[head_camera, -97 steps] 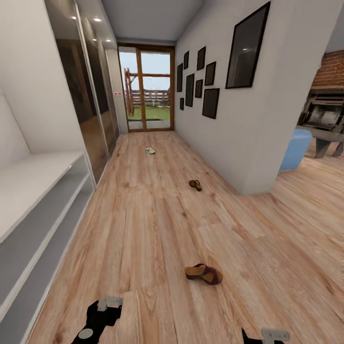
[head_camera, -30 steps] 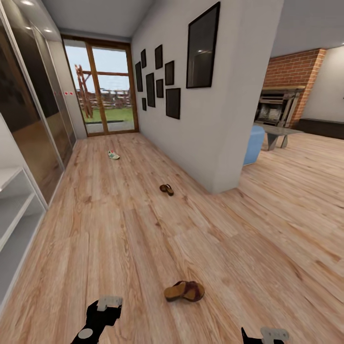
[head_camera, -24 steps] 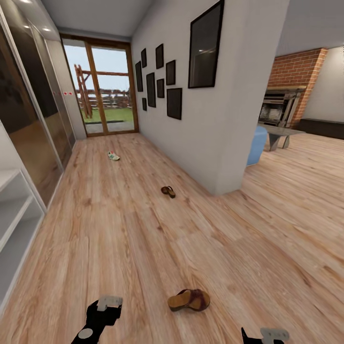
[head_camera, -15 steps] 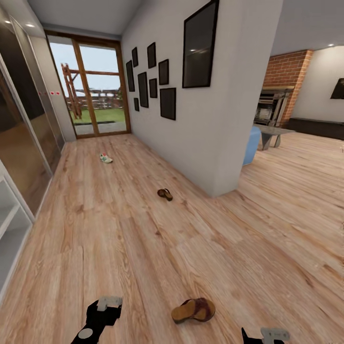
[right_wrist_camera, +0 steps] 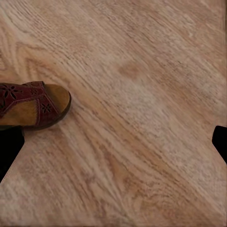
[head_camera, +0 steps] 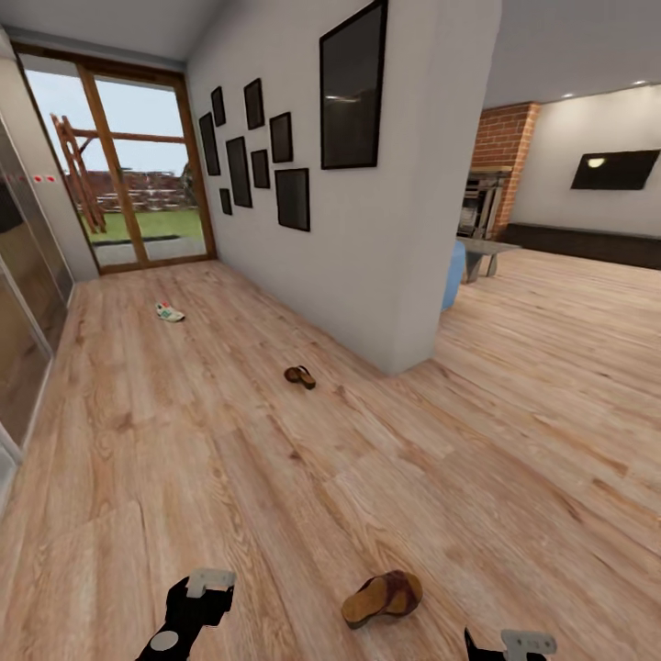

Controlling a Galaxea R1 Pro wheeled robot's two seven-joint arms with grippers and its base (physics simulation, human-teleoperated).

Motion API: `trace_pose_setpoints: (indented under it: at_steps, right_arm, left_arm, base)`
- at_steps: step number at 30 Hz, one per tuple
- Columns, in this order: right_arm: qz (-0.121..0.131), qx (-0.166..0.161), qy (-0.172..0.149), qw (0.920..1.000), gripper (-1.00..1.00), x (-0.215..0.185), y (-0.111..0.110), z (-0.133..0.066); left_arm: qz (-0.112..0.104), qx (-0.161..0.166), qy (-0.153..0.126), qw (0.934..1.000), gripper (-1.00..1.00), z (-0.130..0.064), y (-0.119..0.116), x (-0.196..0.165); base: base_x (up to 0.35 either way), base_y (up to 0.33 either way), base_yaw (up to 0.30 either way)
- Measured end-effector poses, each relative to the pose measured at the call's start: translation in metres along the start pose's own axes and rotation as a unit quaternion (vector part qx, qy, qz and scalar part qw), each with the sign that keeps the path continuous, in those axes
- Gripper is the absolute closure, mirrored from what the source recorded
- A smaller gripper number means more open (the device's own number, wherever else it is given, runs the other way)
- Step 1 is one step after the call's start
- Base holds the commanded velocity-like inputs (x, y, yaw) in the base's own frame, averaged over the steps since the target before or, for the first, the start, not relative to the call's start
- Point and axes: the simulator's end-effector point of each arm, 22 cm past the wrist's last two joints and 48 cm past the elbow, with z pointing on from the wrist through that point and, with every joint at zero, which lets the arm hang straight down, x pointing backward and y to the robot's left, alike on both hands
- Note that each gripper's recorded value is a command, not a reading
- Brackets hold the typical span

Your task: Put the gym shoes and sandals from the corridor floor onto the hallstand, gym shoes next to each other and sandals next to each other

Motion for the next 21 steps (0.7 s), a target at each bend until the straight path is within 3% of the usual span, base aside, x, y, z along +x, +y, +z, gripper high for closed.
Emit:
trace_pose_setpoints:
  at_steps: [15, 21]
  right_arm:
    - [0.0, 0.0, 0.0, 1.0, -1.0, 0.0, -0.0001, 0.0]
    - [0.0, 0.0, 0.0, 1.0, -1.0, -0.0001, -0.0003, 0.0]
  left_arm:
    - [0.0, 0.0, 0.0, 1.0, -1.0, 0.0, -0.0002, 0.0001]
    - [0.0, 0.0, 0.0, 1.0, -1.0, 0.0, 0.0, -0.0004]
  base:
    - [0.002, 0.302, -0.263]
    - [0.0, 0.145, -0.264]
